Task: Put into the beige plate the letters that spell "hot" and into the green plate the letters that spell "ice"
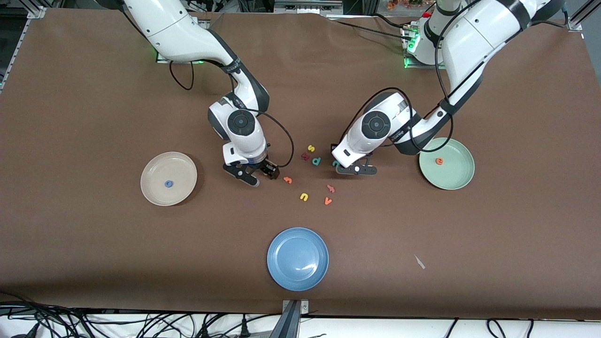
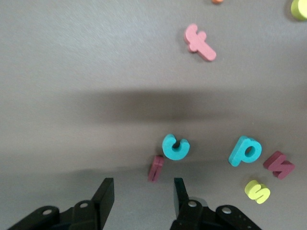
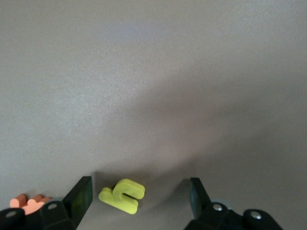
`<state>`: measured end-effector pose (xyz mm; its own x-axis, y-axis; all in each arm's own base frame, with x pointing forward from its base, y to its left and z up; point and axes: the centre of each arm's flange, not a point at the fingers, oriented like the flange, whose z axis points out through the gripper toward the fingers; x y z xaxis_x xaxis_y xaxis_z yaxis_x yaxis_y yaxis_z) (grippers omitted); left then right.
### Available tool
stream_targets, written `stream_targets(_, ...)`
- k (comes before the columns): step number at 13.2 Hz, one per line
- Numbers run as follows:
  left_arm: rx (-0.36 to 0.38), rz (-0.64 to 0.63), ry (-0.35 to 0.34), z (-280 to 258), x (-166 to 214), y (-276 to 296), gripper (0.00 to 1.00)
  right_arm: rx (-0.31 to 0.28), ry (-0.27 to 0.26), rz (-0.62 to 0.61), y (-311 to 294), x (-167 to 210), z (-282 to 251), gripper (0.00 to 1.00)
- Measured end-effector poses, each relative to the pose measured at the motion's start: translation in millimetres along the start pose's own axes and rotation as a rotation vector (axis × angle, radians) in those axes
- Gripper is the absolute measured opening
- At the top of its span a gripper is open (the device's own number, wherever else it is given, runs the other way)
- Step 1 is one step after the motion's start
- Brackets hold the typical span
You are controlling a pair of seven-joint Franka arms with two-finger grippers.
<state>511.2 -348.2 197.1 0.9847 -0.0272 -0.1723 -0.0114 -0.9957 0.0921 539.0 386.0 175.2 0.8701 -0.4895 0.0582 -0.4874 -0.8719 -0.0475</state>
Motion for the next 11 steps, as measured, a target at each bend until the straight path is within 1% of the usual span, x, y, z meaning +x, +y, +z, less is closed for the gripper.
stream_targets(5, 0.016, 0.017, -0.030, 24.6, -3.0, -0.1, 0.55, 0.001, 0.000, 0.009, -5.0, -0.1, 6.6, 0.90)
stream_targets(7, 0.009, 0.014, -0.025, 24.5, 0.7, 1.0, 0.52, -0.001, 0.005, 0.023, -6.3, -1.2, 7.4, 0.90)
stream_targets(9, -0.005, 0.008, -0.015, 21.5, 7.9, 4.1, 0.51, -0.002, 0.008, 0.028, -7.1, -3.2, 7.4, 0.86)
stream_targets(10, -0.009, 0.009, -0.015, 21.7, 9.2, 6.2, 0.48, 0.000, 0.010, 0.027, -8.1, -4.2, 7.0, 0.78)
stream_targets(11, -0.010, 0.010, -0.015, 22.3, 9.2, 7.8, 0.48, 0.005, 0.013, 0.027, -10.5, -5.1, 5.1, 0.66)
